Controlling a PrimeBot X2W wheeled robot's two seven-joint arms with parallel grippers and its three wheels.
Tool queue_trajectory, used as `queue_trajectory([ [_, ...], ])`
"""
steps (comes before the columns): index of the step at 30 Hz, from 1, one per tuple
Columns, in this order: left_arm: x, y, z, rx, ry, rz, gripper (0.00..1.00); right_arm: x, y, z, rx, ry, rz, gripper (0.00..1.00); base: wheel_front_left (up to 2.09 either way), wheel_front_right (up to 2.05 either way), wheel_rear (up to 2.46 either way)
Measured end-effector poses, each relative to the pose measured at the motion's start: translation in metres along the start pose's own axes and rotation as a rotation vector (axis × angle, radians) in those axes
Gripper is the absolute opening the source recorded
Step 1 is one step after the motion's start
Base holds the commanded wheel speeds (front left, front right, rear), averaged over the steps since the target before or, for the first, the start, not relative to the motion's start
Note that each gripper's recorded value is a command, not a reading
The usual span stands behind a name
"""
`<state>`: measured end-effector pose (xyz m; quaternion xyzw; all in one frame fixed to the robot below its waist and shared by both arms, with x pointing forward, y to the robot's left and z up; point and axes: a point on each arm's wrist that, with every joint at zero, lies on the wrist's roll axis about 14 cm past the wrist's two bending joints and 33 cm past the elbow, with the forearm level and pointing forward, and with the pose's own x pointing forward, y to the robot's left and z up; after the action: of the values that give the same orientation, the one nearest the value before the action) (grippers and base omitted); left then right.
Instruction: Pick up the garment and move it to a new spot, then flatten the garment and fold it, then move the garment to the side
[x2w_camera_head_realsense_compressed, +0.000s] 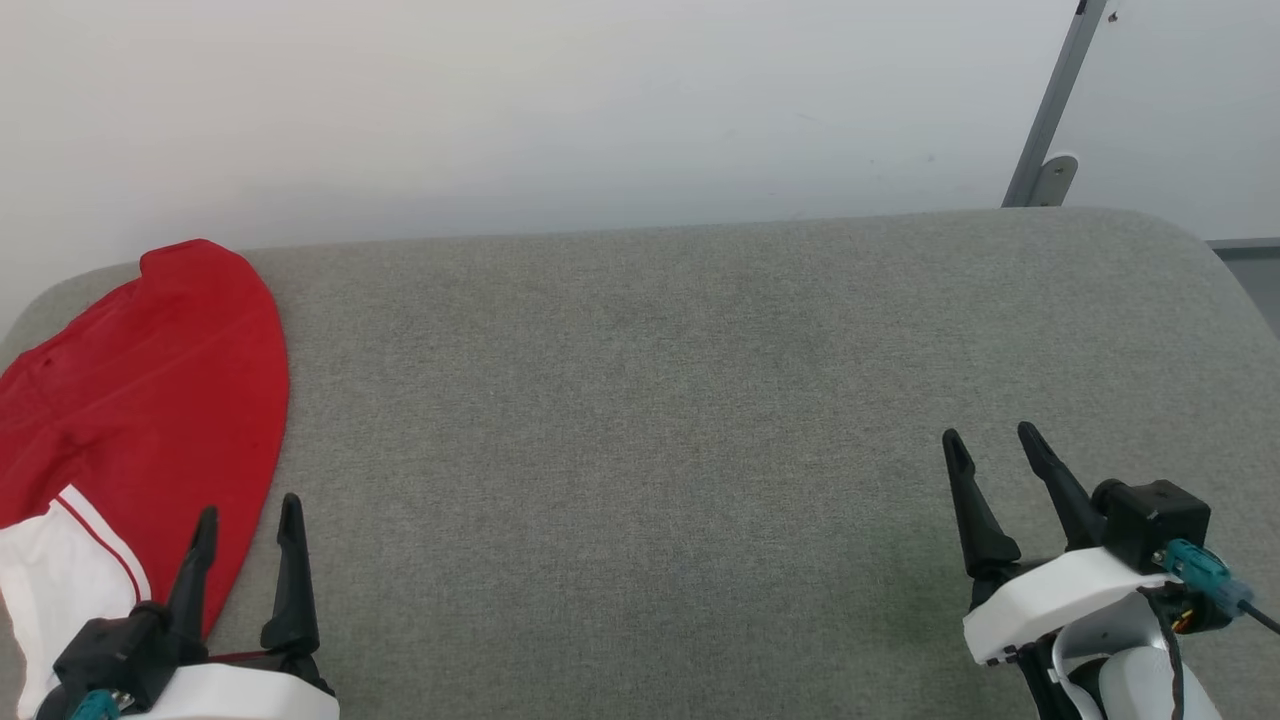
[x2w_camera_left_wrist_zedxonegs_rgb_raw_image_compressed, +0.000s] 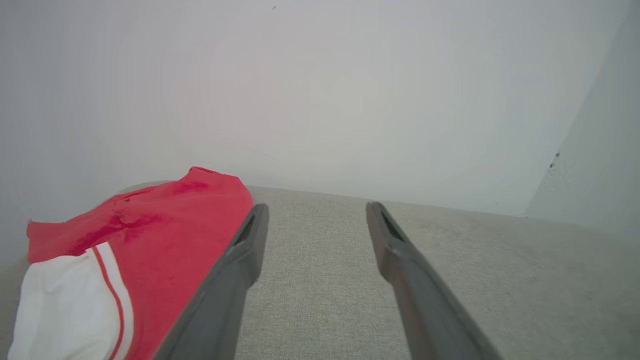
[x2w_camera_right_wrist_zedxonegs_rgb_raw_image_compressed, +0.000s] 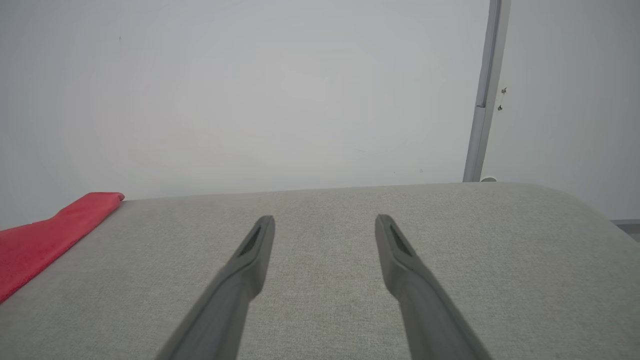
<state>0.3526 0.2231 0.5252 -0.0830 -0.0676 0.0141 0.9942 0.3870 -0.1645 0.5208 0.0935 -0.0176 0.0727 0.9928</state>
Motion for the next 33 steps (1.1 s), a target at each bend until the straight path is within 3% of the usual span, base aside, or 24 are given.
queue_trajectory([
  [11, -0.001, -0.002, 0.001, 0.069, -0.007, -0.024, 1.00, 0.000, 0.001, 0.003, -0.083, -0.012, 0.011, 1.00, 0.00, 0.00, 0.00],
  [22, -0.002, -0.002, 0.000, 0.070, -0.004, -0.025, 1.00, 0.000, 0.002, 0.005, -0.085, -0.019, 0.012, 1.00, 0.00, 0.00, 0.00],
  [33, -0.026, 0.049, 0.009, 0.060, -0.024, 0.158, 1.00, 0.022, 0.066, 0.002, -0.083, -0.011, 0.198, 1.00, 0.00, 0.00, 0.00],
])
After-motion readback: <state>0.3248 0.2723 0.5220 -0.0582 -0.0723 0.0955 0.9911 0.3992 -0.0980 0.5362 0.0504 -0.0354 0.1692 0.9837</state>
